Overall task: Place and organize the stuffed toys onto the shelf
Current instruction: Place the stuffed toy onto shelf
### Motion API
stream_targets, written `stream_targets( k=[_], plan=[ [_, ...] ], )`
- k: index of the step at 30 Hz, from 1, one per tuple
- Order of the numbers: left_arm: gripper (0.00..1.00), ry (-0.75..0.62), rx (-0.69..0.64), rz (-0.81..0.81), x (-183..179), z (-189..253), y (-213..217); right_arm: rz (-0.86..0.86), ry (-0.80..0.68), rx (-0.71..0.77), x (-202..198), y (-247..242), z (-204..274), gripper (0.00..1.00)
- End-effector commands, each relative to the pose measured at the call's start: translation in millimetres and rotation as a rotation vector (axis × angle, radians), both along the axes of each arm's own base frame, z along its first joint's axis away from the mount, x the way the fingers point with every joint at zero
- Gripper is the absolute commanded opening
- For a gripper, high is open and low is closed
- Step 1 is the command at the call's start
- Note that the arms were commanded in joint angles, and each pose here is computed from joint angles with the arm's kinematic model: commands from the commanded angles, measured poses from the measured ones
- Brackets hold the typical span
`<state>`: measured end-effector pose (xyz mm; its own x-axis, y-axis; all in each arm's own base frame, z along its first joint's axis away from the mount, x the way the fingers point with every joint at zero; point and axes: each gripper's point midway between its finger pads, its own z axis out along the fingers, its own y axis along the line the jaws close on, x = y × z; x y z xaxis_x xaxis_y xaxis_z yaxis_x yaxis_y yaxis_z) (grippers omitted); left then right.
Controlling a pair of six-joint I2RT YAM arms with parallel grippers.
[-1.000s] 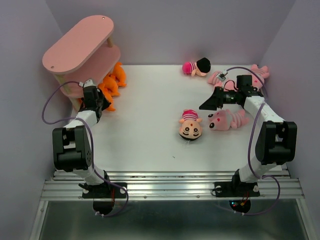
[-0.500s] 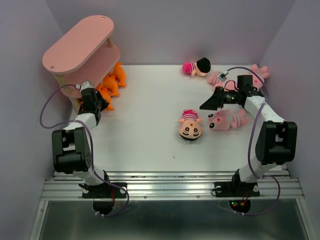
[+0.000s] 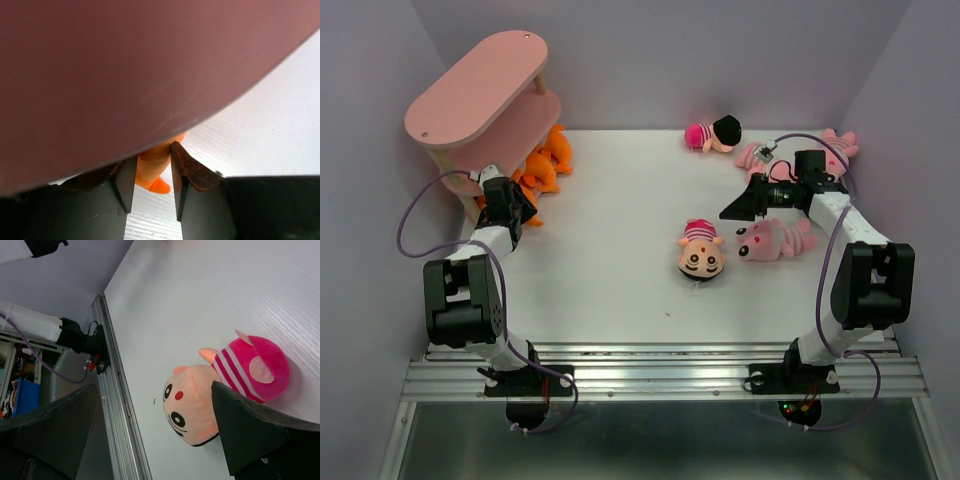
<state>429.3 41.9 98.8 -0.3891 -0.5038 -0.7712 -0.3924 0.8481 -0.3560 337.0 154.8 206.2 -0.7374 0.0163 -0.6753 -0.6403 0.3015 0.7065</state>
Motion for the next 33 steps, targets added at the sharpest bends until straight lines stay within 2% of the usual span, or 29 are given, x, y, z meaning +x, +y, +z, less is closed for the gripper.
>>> stream_targets(
  k=[1,5,14,22,24,26,27,28,33],
  plan=[
    [0.48,-0.067,0.032,0.011,8.5,27.1,6.7,0.018,-0.056,0.018,-3.6,-0.6,13.8,1.00],
    [0.64,-0.096,0.041,-0.013,7.2,37.6,3.9,0.010,-0.056,0.019,-2.3,-3.6,14.0,1.00],
    [0.65,-0.142,0.069,-0.046,-2.6,55.0,0.6,0.011,-0.054,0.020,-2.6,-3.5,14.5,1.00],
    [0.63,-0.158,0.083,-0.175,-15.7,56.5,-27.0,0.012,-0.056,0.021,-2.7,-3.4,14.6,1.00],
    [0.62,-0.132,0.094,-0.212,-20.5,50.9,-43.9,0.012,-0.056,0.021,-2.4,-3.4,14.6,1.00],
    [0.58,-0.070,0.132,-0.168,-25.3,39.8,-43.7,0.012,-0.054,0.021,-2.3,-3.5,14.0,1.00],
    [0.58,-0.038,0.136,-0.185,-26.9,30.6,-62.8,0.012,-0.051,0.021,-2.3,-3.5,13.5,1.00],
    [0.58,0.008,0.179,-0.121,-30.5,24.0,-55.6,0.012,-0.053,0.021,-2.2,-3.5,13.6,1.00],
    [0.57,0.145,0.248,0.003,-35.6,-11.4,-47.5,0.012,-0.053,0.021,-2.8,-3.4,14.3,1.00]
  ],
)
